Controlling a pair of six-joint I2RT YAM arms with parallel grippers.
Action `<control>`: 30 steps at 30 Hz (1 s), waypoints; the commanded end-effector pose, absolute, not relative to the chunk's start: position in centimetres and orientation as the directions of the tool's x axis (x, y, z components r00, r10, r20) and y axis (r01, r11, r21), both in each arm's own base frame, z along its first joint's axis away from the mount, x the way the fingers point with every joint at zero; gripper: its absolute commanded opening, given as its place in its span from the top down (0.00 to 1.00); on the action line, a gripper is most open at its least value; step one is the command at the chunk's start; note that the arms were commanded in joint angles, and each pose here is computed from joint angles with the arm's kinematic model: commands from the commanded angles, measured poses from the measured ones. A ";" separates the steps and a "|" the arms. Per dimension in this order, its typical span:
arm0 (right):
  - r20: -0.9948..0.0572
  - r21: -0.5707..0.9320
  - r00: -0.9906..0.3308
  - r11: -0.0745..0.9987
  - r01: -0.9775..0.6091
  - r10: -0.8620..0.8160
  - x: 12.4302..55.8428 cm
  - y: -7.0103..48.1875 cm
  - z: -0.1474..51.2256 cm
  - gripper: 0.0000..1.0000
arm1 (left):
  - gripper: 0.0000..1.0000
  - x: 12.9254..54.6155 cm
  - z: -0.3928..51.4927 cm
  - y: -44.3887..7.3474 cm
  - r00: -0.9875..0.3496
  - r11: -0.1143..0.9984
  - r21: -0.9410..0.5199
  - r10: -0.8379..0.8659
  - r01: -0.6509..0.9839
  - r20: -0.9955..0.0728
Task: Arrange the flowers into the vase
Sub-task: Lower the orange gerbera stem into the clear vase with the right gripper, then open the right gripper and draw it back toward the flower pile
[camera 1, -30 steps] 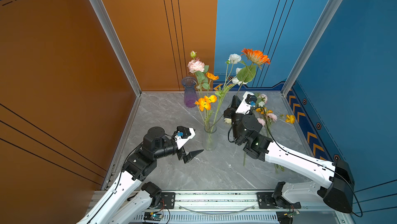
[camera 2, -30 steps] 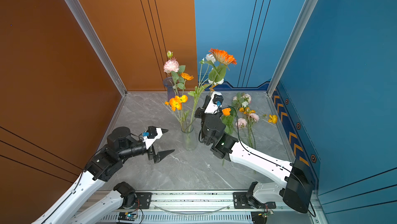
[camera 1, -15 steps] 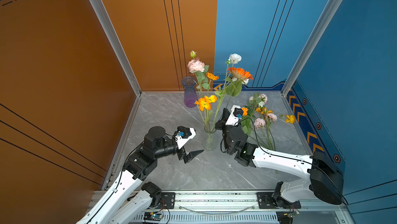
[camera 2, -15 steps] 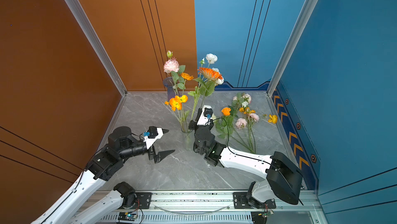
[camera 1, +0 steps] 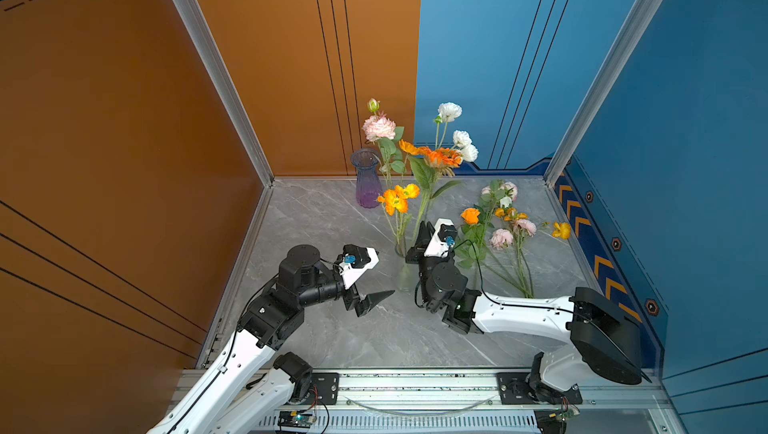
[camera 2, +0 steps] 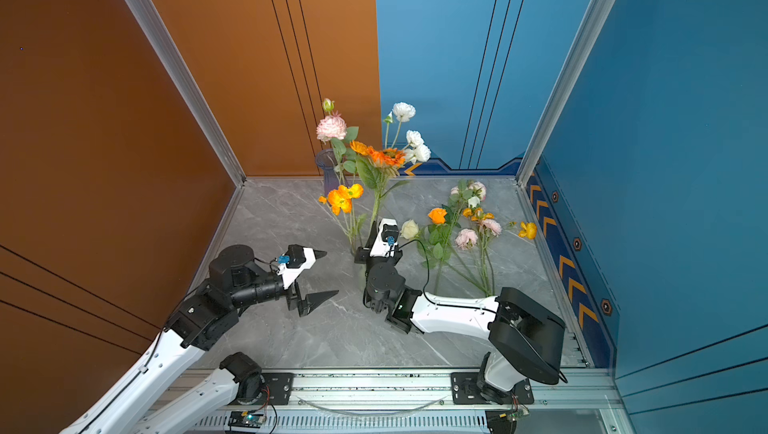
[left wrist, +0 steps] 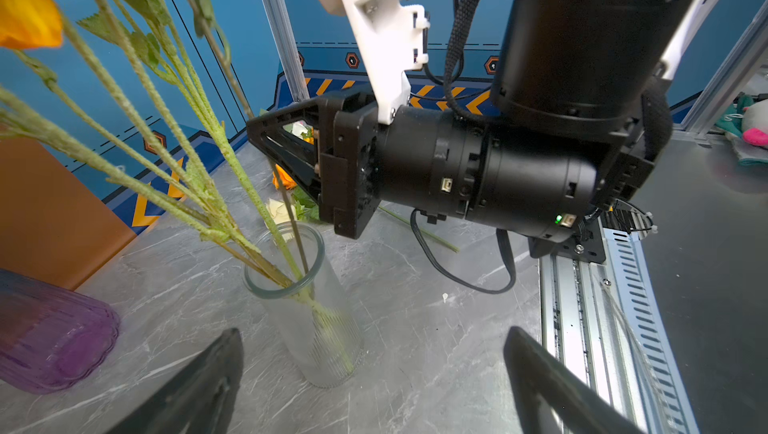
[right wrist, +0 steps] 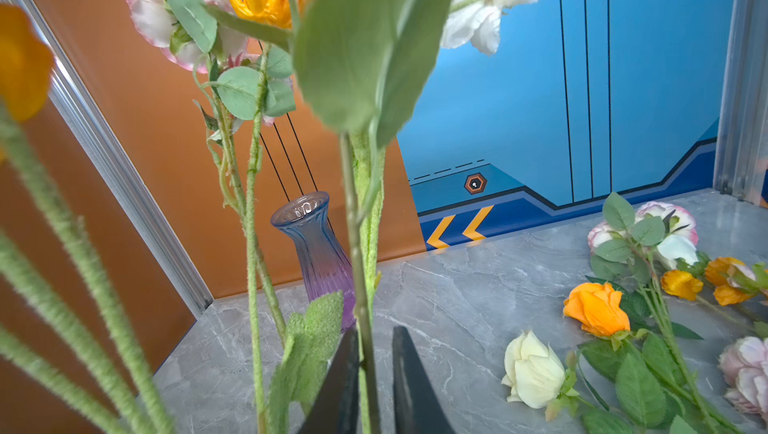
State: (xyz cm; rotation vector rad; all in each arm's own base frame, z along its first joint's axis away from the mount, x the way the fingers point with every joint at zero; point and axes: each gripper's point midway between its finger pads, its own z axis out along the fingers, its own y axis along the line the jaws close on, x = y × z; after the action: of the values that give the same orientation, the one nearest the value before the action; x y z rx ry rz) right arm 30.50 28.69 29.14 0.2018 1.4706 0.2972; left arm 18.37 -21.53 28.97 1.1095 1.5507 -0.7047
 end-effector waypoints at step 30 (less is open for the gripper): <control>-0.995 0.070 0.085 0.983 0.170 0.056 25.7 21.6 31.8 0.40 | 0.02 17.8 28.1 -22.6 -0.015 0.326 0.087 0.298 0.941 -0.954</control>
State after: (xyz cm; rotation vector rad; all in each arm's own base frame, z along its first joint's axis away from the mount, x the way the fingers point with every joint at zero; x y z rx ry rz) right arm 25.82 23.09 31.71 0.1850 1.4645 -0.0263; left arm 18.41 -22.19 28.06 1.1390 1.5744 -0.7477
